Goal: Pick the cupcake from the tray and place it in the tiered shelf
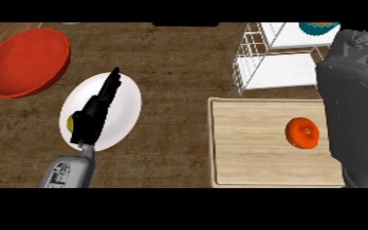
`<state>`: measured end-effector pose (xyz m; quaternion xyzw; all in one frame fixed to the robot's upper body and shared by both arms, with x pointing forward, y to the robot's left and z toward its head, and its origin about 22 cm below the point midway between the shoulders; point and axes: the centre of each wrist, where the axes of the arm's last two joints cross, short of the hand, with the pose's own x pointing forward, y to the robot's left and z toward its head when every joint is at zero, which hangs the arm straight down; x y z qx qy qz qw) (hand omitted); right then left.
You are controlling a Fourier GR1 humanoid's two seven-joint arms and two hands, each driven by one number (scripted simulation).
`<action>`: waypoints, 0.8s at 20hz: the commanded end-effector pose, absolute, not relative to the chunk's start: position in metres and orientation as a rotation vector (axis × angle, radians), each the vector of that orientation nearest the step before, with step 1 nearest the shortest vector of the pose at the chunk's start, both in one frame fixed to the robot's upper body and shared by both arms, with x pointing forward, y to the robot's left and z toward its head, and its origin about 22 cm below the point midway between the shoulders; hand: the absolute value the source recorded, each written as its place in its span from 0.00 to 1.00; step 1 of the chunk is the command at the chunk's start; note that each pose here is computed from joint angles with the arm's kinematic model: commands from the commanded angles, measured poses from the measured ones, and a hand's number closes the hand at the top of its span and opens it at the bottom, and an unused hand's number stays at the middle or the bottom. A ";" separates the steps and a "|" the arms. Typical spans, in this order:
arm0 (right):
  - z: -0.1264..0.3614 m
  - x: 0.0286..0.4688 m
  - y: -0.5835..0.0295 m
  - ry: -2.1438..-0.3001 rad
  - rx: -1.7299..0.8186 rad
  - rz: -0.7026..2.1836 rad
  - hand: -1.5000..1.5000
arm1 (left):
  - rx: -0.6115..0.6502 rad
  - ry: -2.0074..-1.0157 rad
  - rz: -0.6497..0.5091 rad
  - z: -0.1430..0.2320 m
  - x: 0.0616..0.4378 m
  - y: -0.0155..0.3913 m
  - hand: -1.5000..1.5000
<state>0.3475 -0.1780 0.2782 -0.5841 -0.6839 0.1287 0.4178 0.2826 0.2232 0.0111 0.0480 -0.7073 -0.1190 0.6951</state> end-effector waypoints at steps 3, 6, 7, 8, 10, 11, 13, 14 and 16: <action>0.261 0.374 -0.197 -1.717 -1.448 0.222 1.00 | 0.109 -1.563 -0.273 0.016 0.285 0.211 0.50; 0.266 0.383 -0.216 -1.865 -1.242 0.024 1.00 | 0.097 -1.577 -0.272 0.011 0.278 0.208 0.50; 0.251 0.375 -0.209 -1.874 -1.226 0.028 1.00 | 0.107 -1.592 -0.262 0.029 0.287 0.218 0.50; 0.260 0.380 -0.222 -1.873 -1.206 0.011 1.00 | 0.096 -1.594 -0.252 0.011 0.282 0.227 0.50; 0.253 0.400 -0.218 -1.878 -1.207 0.027 1.00 | 0.122 -1.577 -0.268 0.014 0.276 0.214 0.50; 0.253 0.386 -0.214 -1.887 -1.195 0.024 1.00 | 0.116 -1.581 -0.261 0.031 0.288 0.227 0.50; 0.244 0.393 -0.241 -1.888 -1.186 0.040 1.00 | 0.111 -1.574 -0.262 0.006 0.292 0.209 0.50; 0.261 0.402 -0.233 -1.882 -1.186 0.012 1.00 | 0.118 -1.581 -0.260 0.022 0.297 0.215 0.50; 0.249 0.410 -0.239 -1.890 -1.191 0.028 1.00 | 0.106 -1.594 -0.252 0.020 0.295 0.218 0.50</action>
